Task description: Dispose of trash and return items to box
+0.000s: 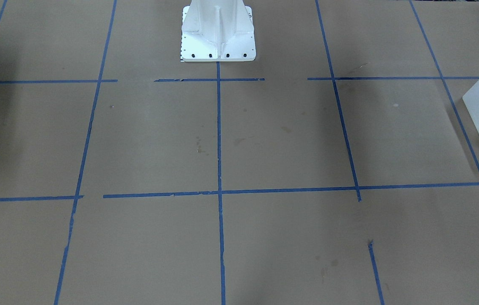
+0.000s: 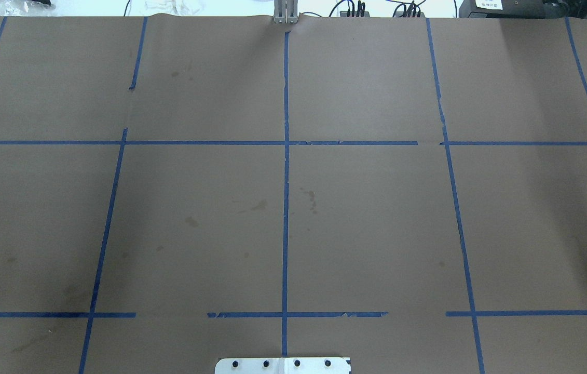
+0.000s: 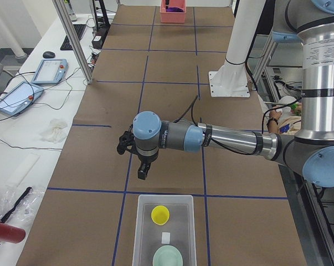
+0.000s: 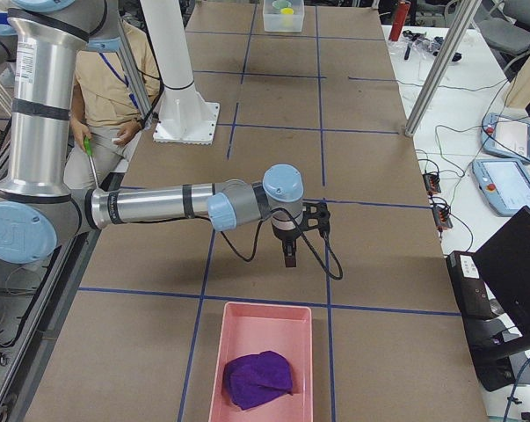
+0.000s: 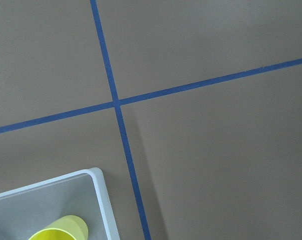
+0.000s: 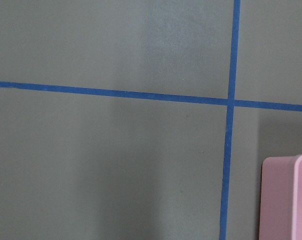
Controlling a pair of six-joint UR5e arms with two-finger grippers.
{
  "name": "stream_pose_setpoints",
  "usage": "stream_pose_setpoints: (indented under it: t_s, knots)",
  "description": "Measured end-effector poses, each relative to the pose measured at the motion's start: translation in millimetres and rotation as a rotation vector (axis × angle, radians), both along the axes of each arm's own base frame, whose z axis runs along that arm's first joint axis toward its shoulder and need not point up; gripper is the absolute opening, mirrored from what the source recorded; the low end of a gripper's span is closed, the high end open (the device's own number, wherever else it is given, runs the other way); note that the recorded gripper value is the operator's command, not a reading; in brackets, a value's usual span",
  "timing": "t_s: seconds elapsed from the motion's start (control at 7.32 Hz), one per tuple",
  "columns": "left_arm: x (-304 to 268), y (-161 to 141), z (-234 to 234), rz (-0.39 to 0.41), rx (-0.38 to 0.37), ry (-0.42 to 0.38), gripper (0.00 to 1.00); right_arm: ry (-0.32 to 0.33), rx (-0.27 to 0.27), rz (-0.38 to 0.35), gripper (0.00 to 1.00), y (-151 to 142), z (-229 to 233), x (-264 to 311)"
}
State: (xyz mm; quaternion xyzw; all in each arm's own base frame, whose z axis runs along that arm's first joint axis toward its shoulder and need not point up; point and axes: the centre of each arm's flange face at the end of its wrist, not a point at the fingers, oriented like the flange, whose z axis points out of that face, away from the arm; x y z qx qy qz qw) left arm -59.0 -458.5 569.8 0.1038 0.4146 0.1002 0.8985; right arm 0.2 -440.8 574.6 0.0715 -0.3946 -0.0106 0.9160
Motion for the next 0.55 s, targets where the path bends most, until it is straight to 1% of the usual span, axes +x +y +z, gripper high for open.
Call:
stream_pose_setpoints:
  t_s: [0.41,0.55]
  knots:
    - [-0.3,1.7,-30.8,-0.002,0.063,-0.015,1.00,-0.002,-0.016,0.019,1.00,10.6,6.4,9.9]
    - [-1.0,4.8,-34.3,-0.004,0.070,-0.020,1.00,-0.004,-0.019,0.020,1.00,14.8,6.7,11.0]
